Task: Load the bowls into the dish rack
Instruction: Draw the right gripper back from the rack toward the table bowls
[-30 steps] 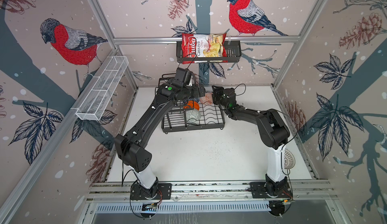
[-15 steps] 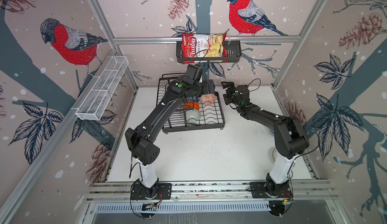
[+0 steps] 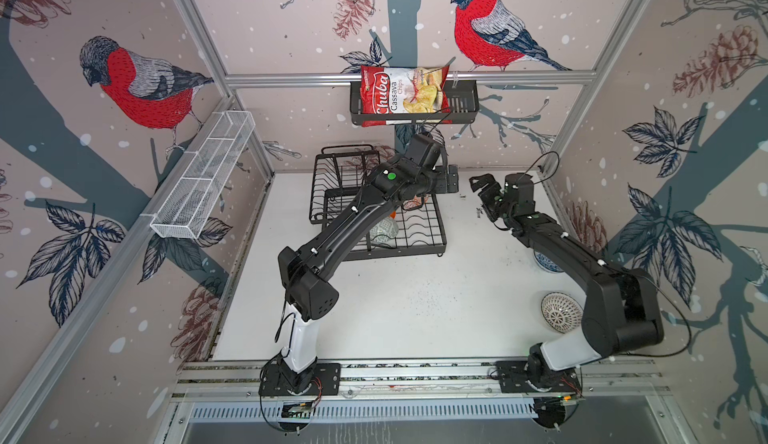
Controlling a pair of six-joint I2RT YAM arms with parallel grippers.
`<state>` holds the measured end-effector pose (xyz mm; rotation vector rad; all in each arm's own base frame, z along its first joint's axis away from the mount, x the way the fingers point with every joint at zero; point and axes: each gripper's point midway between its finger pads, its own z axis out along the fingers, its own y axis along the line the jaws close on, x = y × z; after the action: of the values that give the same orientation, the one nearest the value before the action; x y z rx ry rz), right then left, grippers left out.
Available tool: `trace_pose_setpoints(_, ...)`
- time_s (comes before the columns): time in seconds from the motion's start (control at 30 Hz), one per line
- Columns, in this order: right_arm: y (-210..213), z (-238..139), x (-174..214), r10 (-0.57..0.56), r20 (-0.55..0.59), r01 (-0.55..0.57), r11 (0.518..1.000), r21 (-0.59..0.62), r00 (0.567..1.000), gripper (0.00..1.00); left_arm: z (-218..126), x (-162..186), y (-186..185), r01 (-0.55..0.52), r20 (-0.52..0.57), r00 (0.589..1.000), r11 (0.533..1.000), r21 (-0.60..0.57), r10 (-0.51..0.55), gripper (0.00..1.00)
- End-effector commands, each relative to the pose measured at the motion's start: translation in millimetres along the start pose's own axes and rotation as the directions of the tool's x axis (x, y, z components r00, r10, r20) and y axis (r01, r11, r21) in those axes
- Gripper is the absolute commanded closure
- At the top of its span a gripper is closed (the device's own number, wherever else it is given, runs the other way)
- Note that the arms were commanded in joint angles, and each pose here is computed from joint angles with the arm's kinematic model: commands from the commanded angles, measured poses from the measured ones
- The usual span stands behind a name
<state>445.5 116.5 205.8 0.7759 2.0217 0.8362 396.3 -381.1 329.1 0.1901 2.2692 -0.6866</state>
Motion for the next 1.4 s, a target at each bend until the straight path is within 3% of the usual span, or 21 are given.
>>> trace_pose_setpoints(0.0,-37.6,-16.1,-4.0,-0.032,-0.001,0.032,0.992,0.121,0.999,0.00,4.5,-2.1,-16.3,0.021,0.041,0.999,1.000,0.017,-0.022,0.03)
trace_pose_setpoints(0.27,-87.0,-62.2,-10.2,-0.072,0.022,0.061,0.948,0.313,0.997,0.01,22.6,33.8,-50.0,0.049,-0.024,0.999,0.998,0.032,-0.048,0.03)
trace_pose_setpoints(0.4,-127.7,-78.2,-1.0,-0.036,0.013,0.026,0.899,0.437,0.999,0.01,25.4,49.6,-60.7,0.057,-0.062,0.997,0.997,0.046,-0.055,0.03)
trace_pose_setpoints(0.63,-152.4,-102.4,0.4,-0.012,-0.010,0.015,0.880,0.475,1.000,0.00,21.0,64.7,-62.2,0.030,-0.112,0.993,0.997,0.067,-0.022,0.03)
trace_pose_setpoints(0.87,-184.4,-128.8,4.7,-0.055,-0.036,0.066,0.790,0.610,0.998,0.01,8.1,82.8,-58.2,0.054,-0.120,0.992,0.989,0.140,-0.038,0.03)
trace_pose_setpoints(1.17,-212.5,-168.7,27.2,-0.005,-0.001,0.004,0.740,0.673,1.000,0.01,-9.1,121.9,-48.5,0.097,-0.128,0.989,0.969,0.228,-0.069,0.03)
trace_pose_setpoints(1.37,-221.7,-180.4,33.2,-0.018,0.034,-0.009,0.747,0.665,0.999,0.00,-5.2,132.4,-48.6,0.085,-0.142,0.989,0.968,0.234,-0.052,0.03)
